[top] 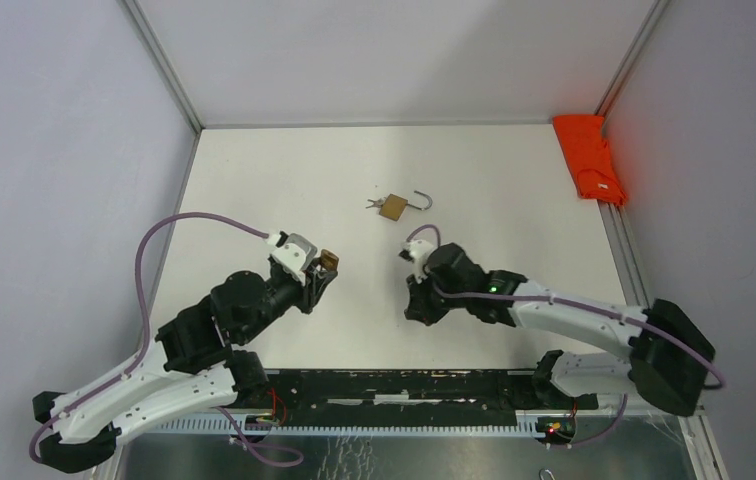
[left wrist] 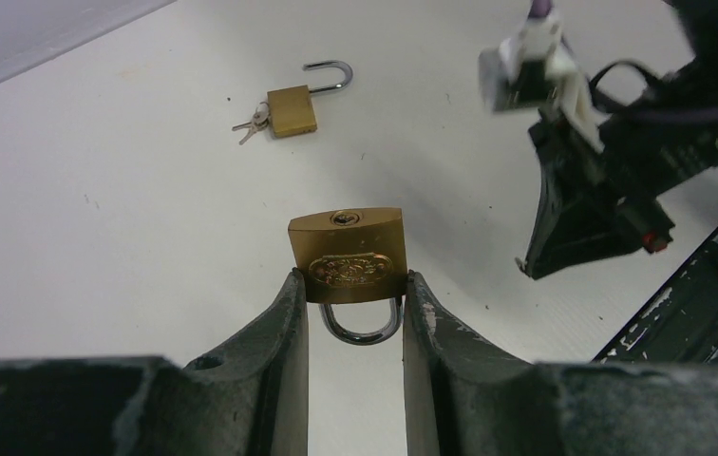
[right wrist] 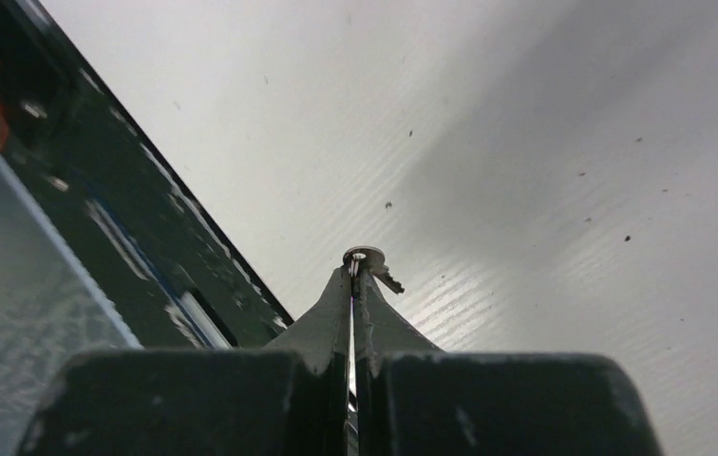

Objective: Unlock with the key

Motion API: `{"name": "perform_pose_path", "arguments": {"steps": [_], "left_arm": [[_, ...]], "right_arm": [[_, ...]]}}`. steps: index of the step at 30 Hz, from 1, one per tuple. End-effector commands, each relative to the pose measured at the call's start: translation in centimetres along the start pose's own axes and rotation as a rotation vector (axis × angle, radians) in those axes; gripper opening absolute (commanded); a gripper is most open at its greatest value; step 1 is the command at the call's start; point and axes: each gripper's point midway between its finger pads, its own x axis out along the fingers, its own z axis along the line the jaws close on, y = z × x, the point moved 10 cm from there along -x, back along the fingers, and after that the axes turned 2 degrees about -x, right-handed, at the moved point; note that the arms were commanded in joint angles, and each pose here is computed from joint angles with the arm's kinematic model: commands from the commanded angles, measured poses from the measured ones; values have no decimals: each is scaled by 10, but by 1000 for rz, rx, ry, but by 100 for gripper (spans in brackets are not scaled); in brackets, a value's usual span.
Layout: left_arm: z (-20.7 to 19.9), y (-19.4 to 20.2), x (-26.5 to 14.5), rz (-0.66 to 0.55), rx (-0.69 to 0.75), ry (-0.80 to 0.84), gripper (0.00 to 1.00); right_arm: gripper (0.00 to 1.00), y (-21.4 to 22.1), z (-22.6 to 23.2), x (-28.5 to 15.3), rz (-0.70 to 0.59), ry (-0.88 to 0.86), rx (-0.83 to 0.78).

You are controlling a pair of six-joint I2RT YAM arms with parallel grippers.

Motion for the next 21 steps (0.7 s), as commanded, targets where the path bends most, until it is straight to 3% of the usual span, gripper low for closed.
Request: {"name": "perform_pose_path", "arguments": {"steps": [1, 5, 8, 13, 21], "left_arm": [[-8, -12, 8, -79, -85, 31, 2], [-13, -11, 14, -70, -82, 63, 2], [-15, -12, 17, -66, -79, 77, 2], [-19, -13, 25, -58, -89, 81, 2], [-35, -15, 34, -140, -144, 228, 2]], "right_arm": [[0, -23, 2, -21, -234, -204, 84], [0, -31, -2, -36, -354, -321, 138], [0, -27, -10, -37, -316, -315, 235], [0, -23, -5, -39, -423, -529, 366], [0, -42, 8, -74, -691, -786, 295]]}}
